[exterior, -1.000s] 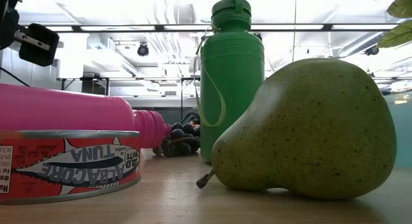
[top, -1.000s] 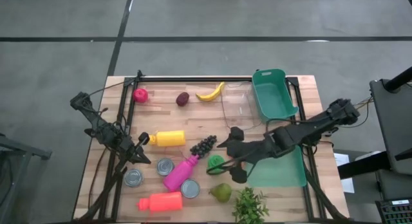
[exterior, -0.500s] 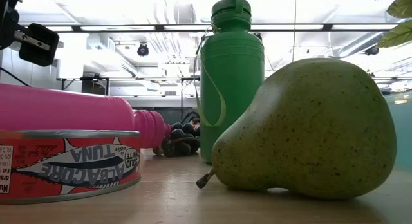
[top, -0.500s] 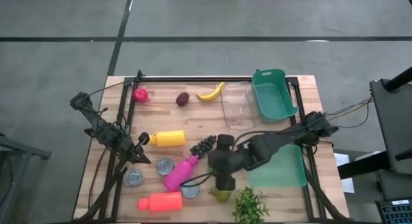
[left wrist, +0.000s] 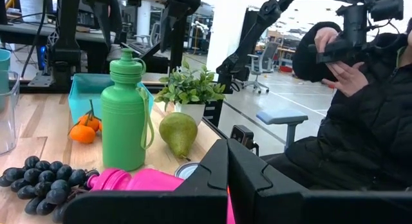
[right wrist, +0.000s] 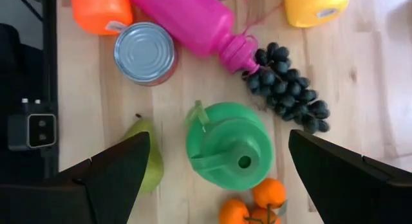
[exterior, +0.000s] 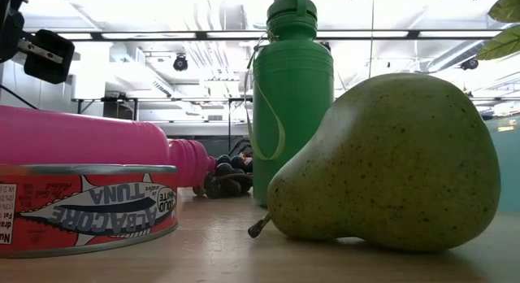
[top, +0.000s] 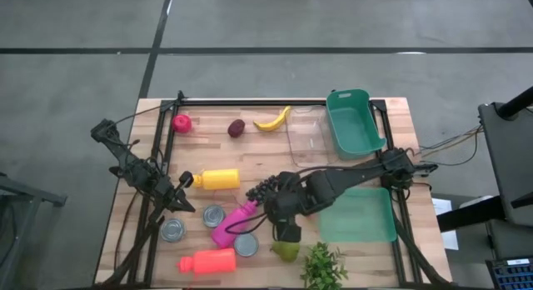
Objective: Pick & Place Food Item
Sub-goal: Put the green water bottle into the green bin
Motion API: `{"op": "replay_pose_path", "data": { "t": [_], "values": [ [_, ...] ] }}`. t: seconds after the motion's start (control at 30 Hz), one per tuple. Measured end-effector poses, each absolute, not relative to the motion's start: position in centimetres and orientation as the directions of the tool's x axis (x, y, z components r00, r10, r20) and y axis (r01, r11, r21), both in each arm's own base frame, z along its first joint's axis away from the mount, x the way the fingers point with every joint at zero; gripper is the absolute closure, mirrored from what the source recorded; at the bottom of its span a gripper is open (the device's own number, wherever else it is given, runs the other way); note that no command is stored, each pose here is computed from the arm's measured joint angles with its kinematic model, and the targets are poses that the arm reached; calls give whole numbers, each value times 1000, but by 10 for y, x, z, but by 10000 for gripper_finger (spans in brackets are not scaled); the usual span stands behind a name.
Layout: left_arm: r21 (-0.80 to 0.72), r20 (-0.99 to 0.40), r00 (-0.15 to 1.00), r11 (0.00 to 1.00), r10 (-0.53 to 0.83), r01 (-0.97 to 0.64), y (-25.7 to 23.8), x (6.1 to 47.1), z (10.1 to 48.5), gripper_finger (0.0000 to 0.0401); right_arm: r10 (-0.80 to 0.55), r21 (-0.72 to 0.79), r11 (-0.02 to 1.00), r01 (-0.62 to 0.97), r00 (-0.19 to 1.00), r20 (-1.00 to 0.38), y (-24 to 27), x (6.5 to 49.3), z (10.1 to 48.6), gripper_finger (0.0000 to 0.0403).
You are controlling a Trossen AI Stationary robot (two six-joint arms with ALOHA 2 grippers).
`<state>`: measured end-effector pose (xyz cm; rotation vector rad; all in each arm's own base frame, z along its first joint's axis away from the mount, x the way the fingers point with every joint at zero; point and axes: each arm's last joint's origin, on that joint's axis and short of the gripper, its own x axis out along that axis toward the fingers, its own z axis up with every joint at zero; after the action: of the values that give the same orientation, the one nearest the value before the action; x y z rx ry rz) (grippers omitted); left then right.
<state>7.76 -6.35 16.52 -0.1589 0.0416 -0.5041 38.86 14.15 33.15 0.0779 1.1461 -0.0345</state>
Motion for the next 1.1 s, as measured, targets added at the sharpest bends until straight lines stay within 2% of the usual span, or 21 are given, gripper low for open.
{"op": "replay_pose_path", "data": {
  "t": [0.73, 0.97, 1.1],
  "values": [
    [-162, -1, 875, 864, -484, 477, -64, 78, 165, 401, -13, 16, 996, 85, 326, -945, 134, 391, 297, 34],
    [-162, -1, 875, 864, -484, 477, -64, 78, 165, 401, -3, 25, 997, 71, 358, -934, 135, 394, 297, 34],
    [-162, -1, 875, 864, -484, 477, -64, 78, 165, 401, -10, 15, 997, 71, 337, -941, 135, 393, 290, 34]
  ]
}}
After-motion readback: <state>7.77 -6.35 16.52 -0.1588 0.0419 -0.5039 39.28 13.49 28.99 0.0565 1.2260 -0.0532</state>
